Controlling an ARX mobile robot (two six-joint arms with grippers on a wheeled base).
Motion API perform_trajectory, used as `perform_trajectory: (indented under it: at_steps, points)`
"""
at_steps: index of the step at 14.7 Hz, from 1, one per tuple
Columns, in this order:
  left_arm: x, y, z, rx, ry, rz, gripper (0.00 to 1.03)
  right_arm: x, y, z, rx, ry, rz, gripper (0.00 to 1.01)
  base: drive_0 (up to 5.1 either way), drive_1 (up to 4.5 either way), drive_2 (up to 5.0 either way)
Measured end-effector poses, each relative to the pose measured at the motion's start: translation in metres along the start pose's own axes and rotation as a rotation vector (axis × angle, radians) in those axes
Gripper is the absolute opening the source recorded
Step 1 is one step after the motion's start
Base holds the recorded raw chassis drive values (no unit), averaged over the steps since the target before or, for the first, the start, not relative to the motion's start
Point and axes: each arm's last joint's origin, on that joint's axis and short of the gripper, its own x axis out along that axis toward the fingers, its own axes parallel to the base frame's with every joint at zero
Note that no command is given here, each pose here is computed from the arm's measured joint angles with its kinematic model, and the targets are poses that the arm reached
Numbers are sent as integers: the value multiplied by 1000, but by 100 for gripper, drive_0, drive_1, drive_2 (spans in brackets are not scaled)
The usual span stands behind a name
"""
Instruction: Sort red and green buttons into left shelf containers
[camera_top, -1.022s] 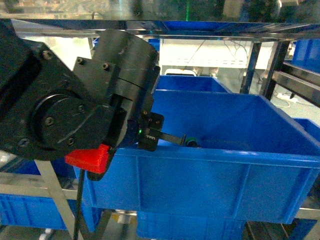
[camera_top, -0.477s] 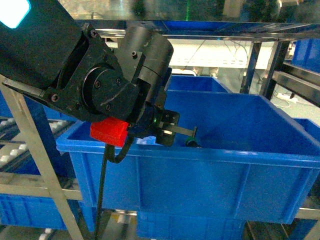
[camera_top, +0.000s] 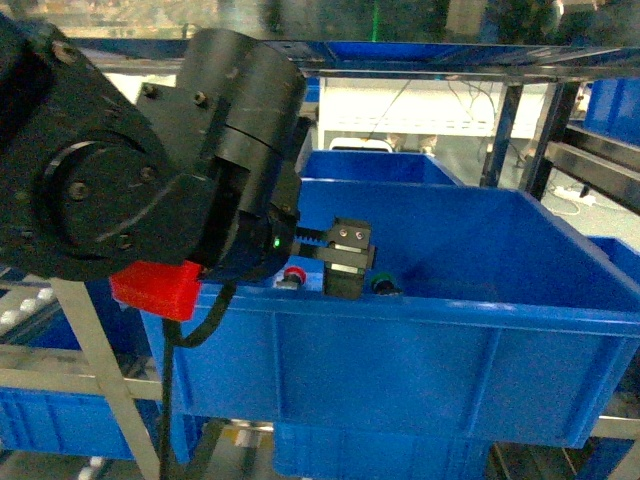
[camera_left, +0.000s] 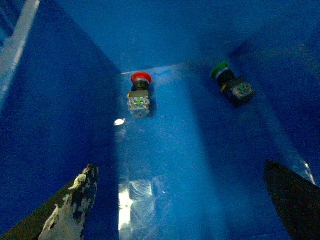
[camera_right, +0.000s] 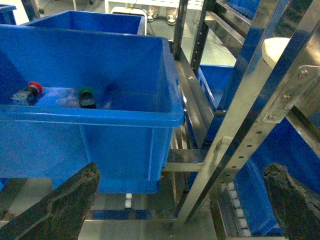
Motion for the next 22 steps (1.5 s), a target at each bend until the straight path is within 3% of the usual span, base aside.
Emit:
perform_trajectory:
  at_steps: [3, 4, 7, 9, 11, 12, 13, 14, 18, 19, 20, 21, 22]
  points:
    - [-43, 13, -4, -31, -136, 40, 98, 0, 0, 0, 0, 0, 0, 98, 0, 0, 0]
    - [-58, 16, -10, -18, -164, 62, 98, 0, 0, 0, 0, 0, 0, 98, 0, 0, 0]
    - [-124, 27, -28, -44, -296, 86, 98, 0, 0, 0, 0, 0, 0, 98, 0, 0, 0]
    - [-175, 35, -40, -89, -418, 145, 98, 0, 0, 0, 0, 0, 0, 98, 0, 0, 0]
    - [-195, 42, -39, -140, -496, 192, 98, 0, 0, 1, 3, -7, 2, 98, 0, 0, 0]
    - [-194, 41, -40, -138, -510, 183, 97, 4, -2, -2, 41, -135, 62, 89, 0, 0, 0]
    - [-201, 63, -57, -132, -611, 146, 72, -3, -14, -2, 58, -313, 95, 64, 0, 0, 0]
    - [-205, 76, -69, -124, -605, 163, 58, -7, -19, -1, 54, -327, 101, 51, 0, 0, 0]
    - [-218, 100, -91, -122, -616, 152, 10, -14, -30, -2, 37, -330, 100, 1, 0, 0, 0]
    - [-220, 103, -95, -124, -618, 150, 1, -15, -33, -3, 32, -320, 110, 2, 0, 0, 0]
    - [-222, 106, -98, -120, -615, 152, 2, -15, -39, -4, 30, -318, 112, 2, 0, 0, 0]
    - [-224, 109, -103, -120, -612, 154, 2, -17, -43, -4, 36, -327, 79, 2, 0, 0, 0]
    - [-225, 111, -106, -120, -610, 154, 2, -18, -43, -4, 35, -330, 88, 2, 0, 0, 0]
